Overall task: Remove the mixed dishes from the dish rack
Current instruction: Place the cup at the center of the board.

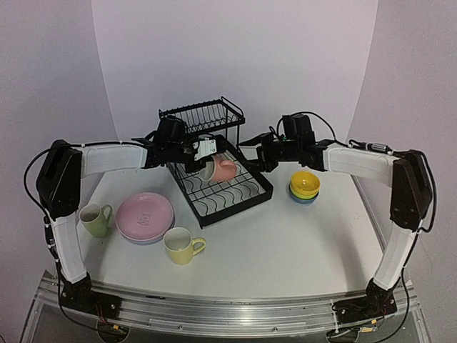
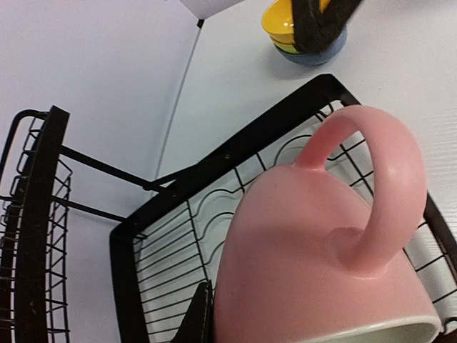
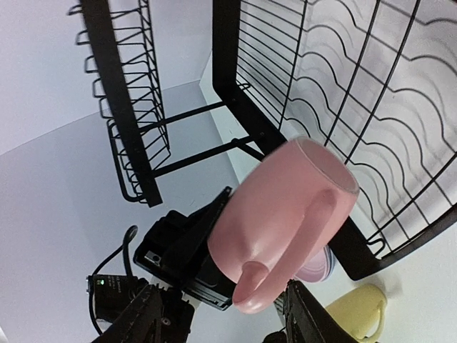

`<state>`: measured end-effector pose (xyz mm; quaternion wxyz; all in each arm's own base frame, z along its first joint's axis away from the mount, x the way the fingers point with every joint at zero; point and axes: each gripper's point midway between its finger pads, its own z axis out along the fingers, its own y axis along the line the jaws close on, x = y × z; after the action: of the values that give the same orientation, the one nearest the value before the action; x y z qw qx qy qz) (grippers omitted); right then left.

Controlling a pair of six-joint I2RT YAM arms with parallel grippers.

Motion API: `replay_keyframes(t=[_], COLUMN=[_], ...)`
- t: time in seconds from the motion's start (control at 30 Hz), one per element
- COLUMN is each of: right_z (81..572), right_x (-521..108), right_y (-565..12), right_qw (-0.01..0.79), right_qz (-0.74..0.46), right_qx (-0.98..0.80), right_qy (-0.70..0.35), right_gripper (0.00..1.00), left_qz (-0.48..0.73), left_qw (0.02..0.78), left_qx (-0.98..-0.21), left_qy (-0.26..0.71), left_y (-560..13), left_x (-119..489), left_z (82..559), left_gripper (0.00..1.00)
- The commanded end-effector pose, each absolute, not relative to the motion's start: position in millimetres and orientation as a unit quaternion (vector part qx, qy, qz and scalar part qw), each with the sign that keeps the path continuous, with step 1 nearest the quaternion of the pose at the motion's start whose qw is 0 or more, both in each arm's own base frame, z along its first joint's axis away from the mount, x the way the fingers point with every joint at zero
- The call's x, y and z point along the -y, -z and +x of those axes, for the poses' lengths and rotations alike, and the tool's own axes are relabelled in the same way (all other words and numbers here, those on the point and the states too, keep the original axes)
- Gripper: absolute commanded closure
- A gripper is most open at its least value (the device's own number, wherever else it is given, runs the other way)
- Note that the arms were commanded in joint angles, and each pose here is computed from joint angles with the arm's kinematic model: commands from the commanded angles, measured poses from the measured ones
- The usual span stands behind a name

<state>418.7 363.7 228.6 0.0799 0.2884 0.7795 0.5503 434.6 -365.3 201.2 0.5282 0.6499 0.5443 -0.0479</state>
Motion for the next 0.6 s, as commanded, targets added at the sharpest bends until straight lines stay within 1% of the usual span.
replay_keyframes(t=[0.0, 0.13, 0.23, 0.37, 0.47, 0.57], right_z=[399.4, 386.4, 369.4, 351.8, 337.3, 324.8], right_x=[-328.3, -288.2, -256.6, -219.8, -194.4, -177.2], right_y=[-247.6, -251.8, -250.7, -255.6, -255.1, -253.0], right_qw=[0.145, 0.207, 0.235, 0.277, 0.290, 0.290], right_qz=[0.238, 0.202, 0.168, 0.147, 0.133, 0.119], right_qx=[-0.827, -0.868, -0.902, -0.916, -0.927, -0.936], right_qy=[-0.488, -0.403, -0.320, -0.249, -0.196, -0.158], right_gripper=[0.44, 0.43, 0.42, 0.42, 0.42, 0.42], left_qz=[0.621, 0.620, 0.620, 0.605, 0.600, 0.615], left_qw=[0.516, 0.432, 0.377, 0.296, 0.236, 0.201], left_qx=[-0.579, -0.638, -0.669, -0.719, -0.746, -0.747], left_qy=[0.110, 0.151, 0.161, 0.172, 0.164, 0.151], left_y=[-275.1, -266.1, -256.3, -238.4, -218.1, -202.1], left_x=[383.7, 402.0, 415.2, 424.7, 431.3, 443.8], left_z=[403.5, 365.8, 330.8, 292.0, 267.1, 238.6], left_gripper=[1.00, 1.00, 1.00, 1.00, 1.00, 1.00])
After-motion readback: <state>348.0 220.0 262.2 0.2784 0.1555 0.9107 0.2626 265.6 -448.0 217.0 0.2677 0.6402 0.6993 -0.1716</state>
